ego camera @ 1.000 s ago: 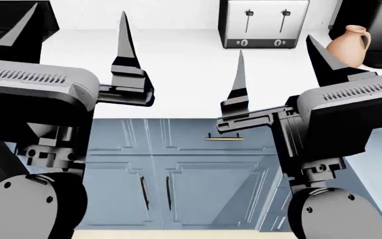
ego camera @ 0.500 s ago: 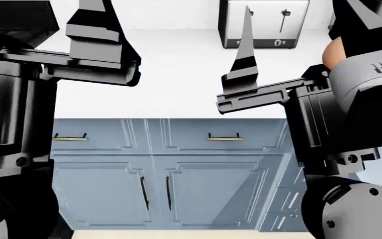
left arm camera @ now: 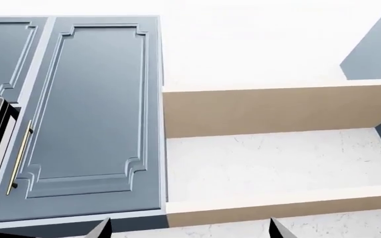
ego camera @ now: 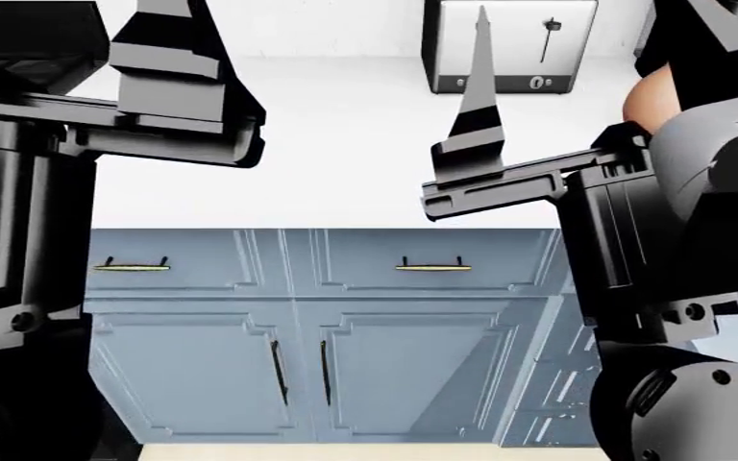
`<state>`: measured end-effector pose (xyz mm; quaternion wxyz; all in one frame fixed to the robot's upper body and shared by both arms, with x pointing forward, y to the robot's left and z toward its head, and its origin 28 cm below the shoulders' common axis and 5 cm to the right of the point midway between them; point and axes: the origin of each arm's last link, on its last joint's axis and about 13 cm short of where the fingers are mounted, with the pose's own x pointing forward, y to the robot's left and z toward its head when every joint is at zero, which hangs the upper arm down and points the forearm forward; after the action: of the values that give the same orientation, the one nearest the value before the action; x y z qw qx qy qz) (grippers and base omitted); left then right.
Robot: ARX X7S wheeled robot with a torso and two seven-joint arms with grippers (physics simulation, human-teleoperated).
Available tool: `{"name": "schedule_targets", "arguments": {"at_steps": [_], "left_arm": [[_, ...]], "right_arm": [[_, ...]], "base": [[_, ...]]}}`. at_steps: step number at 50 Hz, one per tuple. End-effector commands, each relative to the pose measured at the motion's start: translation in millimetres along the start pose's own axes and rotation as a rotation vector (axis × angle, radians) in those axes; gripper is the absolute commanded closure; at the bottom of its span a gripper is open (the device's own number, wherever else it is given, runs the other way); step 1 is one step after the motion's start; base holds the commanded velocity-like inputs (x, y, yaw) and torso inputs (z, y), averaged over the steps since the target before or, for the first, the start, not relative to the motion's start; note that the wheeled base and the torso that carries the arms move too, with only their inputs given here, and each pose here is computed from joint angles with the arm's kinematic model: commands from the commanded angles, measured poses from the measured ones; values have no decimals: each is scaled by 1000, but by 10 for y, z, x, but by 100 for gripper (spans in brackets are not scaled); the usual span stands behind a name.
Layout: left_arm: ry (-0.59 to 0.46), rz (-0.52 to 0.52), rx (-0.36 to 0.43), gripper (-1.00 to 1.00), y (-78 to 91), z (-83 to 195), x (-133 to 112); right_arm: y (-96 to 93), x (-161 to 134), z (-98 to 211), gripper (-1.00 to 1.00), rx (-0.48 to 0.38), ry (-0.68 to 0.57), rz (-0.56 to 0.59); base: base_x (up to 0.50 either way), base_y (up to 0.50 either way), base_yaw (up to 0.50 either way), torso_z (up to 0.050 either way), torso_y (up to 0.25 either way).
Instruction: Close the right drawer.
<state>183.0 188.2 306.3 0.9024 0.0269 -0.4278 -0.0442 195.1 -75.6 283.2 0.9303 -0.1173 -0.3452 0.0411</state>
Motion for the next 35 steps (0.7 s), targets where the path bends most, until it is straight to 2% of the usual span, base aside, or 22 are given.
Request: {"name": "schedule_targets", "arguments": {"at_steps": [1, 16, 17, 18, 35], "left_arm": [[1, 1, 0, -100, 2, 5, -2], [1, 1, 0, -100, 2, 5, -2], [-49, 2, 2, -100, 12, 139, 32], [-48, 2, 1, -100, 11, 147, 32], [-49, -3, -1, -100, 2, 140, 22]], "right_arm": [[-2, -3, 5, -100, -1, 1, -1], [-2, -3, 5, -100, -1, 1, -1], [-46, 65, 202, -100, -37, -50, -27], [-41, 65, 259, -100, -34, -62, -6], [-40, 45, 247, -100, -21, -60, -11]], "base": [[0, 0, 0, 0, 0], [0, 0, 0, 0, 0], [0, 0, -500, 0, 0], [0, 0, -500, 0, 0], [0, 0, -500, 0, 0]]}}
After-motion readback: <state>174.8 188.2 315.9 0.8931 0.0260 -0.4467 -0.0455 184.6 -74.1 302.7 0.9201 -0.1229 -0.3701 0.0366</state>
